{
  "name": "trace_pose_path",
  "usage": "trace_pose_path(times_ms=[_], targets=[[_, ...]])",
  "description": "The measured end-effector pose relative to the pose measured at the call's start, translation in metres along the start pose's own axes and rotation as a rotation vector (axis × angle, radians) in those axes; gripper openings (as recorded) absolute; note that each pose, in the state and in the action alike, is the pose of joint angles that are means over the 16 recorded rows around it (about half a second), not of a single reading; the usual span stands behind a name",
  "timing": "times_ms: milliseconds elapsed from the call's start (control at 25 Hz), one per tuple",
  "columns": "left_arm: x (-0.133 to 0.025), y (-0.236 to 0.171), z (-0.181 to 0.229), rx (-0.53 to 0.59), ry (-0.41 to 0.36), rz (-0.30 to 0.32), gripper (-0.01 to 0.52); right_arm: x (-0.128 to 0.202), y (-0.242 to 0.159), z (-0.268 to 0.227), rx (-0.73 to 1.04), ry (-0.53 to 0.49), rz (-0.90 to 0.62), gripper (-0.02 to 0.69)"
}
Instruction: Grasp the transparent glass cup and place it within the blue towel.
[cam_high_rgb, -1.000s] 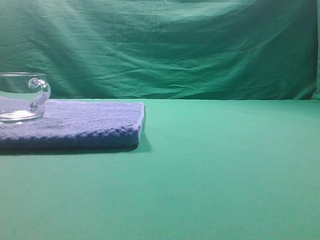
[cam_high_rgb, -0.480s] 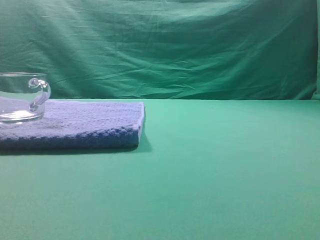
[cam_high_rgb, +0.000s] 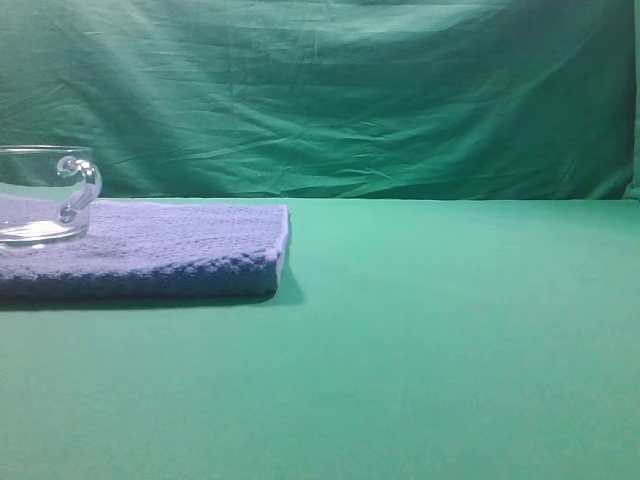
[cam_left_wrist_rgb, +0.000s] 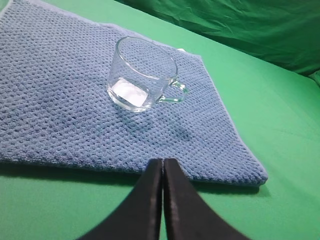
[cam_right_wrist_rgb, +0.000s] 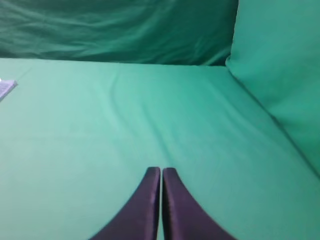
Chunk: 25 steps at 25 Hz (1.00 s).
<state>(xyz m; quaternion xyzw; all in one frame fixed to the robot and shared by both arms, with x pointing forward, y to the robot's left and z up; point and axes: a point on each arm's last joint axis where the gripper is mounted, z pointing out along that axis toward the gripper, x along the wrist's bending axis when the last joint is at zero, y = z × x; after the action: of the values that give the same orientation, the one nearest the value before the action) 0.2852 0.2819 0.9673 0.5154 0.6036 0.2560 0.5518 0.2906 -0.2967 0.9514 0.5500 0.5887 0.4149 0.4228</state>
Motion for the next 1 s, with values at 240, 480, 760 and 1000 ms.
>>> trace_pose_path(times_ms=[240,480,760,1000], targets=[[0.0,0.0,0.0,0.0,0.0,0.0,0.0,0.0002,-0.0058,0.0022,0.015,0.0,0.002,0.0],[0.0,0.0,0.0,0.0,0.0,0.0,0.0,0.0002,-0.0058,0.0023,0.015,0.0,0.002,0.0],[0.0,0.0,0.0,0.0,0.0,0.0,0.0,0.0002,-0.0059,0.0023,0.016,0.0,0.003,0.0],[0.0,0.0,0.0,0.0,0.0,0.0,0.0,0.0002,-0.0061,0.0023,0.016,-0.001,0.003,0.0]])
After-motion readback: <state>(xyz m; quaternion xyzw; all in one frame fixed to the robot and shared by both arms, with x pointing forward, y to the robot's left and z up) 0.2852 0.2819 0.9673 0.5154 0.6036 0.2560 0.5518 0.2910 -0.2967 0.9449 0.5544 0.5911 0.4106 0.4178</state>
